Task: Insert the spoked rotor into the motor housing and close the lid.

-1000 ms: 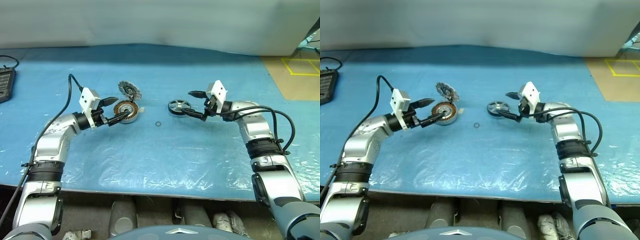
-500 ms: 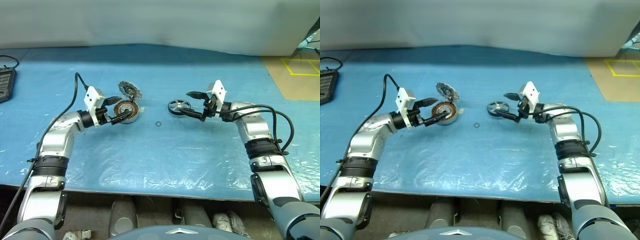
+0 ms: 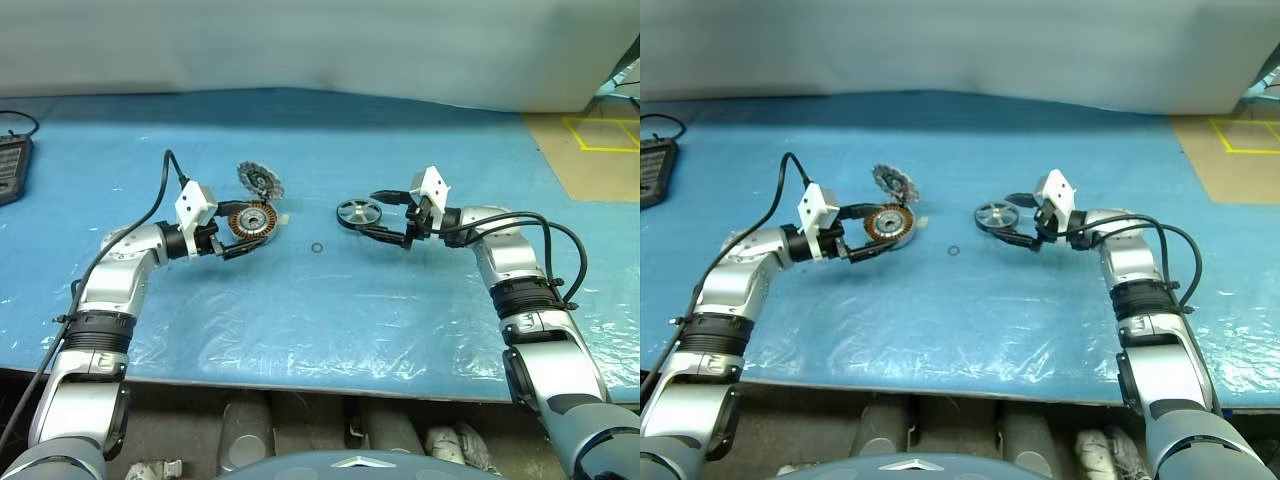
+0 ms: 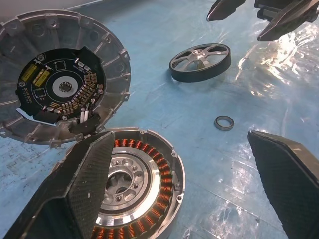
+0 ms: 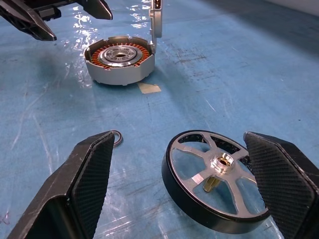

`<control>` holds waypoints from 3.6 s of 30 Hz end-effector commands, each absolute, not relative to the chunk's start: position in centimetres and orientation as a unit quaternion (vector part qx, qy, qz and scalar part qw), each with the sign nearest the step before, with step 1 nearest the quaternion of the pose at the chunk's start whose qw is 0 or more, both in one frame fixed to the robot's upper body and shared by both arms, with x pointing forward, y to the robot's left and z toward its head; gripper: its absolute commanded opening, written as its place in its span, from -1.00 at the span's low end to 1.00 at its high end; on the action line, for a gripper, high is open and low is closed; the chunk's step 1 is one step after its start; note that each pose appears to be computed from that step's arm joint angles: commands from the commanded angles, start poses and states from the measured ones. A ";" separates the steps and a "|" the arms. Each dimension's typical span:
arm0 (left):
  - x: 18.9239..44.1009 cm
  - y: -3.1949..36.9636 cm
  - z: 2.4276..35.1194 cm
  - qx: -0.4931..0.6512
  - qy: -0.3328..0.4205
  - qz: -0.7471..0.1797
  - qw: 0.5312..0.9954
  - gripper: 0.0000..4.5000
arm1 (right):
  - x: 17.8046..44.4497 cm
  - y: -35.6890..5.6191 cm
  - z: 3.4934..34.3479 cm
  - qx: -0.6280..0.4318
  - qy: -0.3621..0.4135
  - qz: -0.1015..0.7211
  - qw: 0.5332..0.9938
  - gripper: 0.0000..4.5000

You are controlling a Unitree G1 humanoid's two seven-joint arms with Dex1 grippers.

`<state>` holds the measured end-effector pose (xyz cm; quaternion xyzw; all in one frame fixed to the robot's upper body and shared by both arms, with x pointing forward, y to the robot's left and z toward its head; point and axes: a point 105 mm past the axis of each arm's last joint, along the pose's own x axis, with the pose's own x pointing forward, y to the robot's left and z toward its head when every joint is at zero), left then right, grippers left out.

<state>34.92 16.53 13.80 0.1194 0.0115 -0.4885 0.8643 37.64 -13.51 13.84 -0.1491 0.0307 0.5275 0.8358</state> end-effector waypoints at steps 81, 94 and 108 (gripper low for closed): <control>39.0 15.3 9.2 0.511 0.176 -0.577 0.612 0.21 | 36.6 -14.3 14.9 -0.153 -0.016 0.455 0.877 1.00; 38.1 12.9 11.2 0.436 0.185 -0.623 0.623 0.21 | 34.9 -14.0 13.2 -0.145 0.004 0.460 0.876 1.00; 32.7 11.3 13.0 0.432 0.239 -0.648 0.580 0.21 | 34.5 -12.4 11.8 -0.127 0.014 0.476 0.870 1.00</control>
